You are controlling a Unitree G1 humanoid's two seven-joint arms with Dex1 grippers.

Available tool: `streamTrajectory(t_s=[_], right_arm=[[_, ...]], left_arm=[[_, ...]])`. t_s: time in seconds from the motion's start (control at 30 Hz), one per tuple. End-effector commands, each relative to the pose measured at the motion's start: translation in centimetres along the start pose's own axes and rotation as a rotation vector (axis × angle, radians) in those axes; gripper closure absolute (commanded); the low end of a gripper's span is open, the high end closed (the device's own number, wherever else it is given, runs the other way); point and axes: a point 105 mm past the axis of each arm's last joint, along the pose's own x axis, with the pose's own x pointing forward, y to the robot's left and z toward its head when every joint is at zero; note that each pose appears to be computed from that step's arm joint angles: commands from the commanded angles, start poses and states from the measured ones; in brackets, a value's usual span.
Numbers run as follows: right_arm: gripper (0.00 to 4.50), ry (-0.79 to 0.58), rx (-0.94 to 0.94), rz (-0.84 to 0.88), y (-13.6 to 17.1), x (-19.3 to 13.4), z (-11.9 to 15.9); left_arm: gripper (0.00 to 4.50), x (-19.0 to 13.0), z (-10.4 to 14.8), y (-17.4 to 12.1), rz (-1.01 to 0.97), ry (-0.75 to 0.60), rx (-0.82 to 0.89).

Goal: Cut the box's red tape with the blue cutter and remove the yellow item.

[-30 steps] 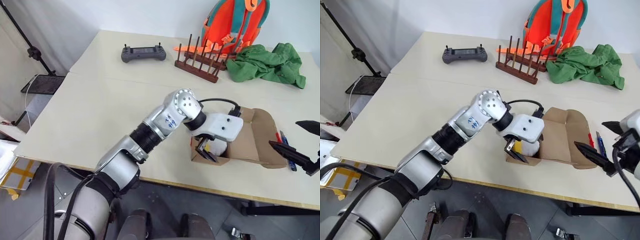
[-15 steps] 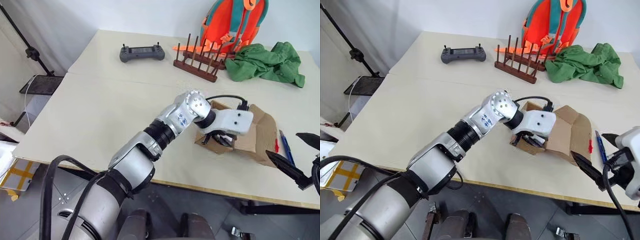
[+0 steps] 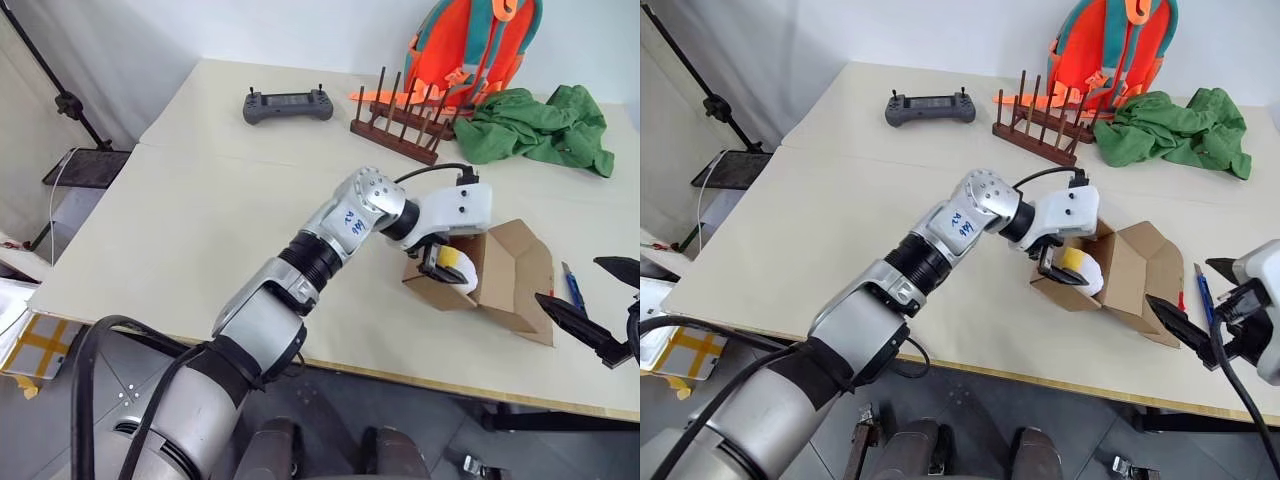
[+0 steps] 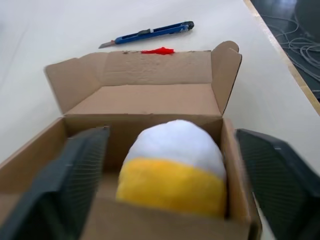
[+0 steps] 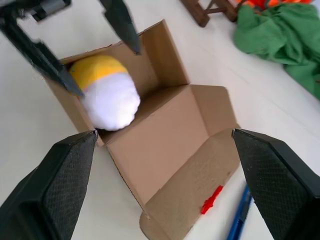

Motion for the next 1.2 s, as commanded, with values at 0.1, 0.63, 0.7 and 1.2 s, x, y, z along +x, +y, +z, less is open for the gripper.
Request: streamTrajectory(t_s=[0.1,0.63,0.7,1.2], right_arm=[[0.0,-0.016,-0.037,-0.034,-0.4,-0.3,0.7],[0.0,-0.005,-0.033,-0.053,-0.2,-0.9,0.4],[0.0,-0.008,-0.034,-0.052,-0.2,-0.9,0.5],[0.0,-0.013,-0.037,-0.042,-0.2,-0.8,0.6]], left_arm=[[0.03,1.8,2.1,0.0,-0.011,0.03,0.135],[0.03,1.8,-3.5,0.1,0.025,0.284,-0.078],[0.03,1.8,-3.9,0.2,0.046,0.298,-0.105],[2.14,1.3,-6.1,0.5,0.121,0.39,-0.142]])
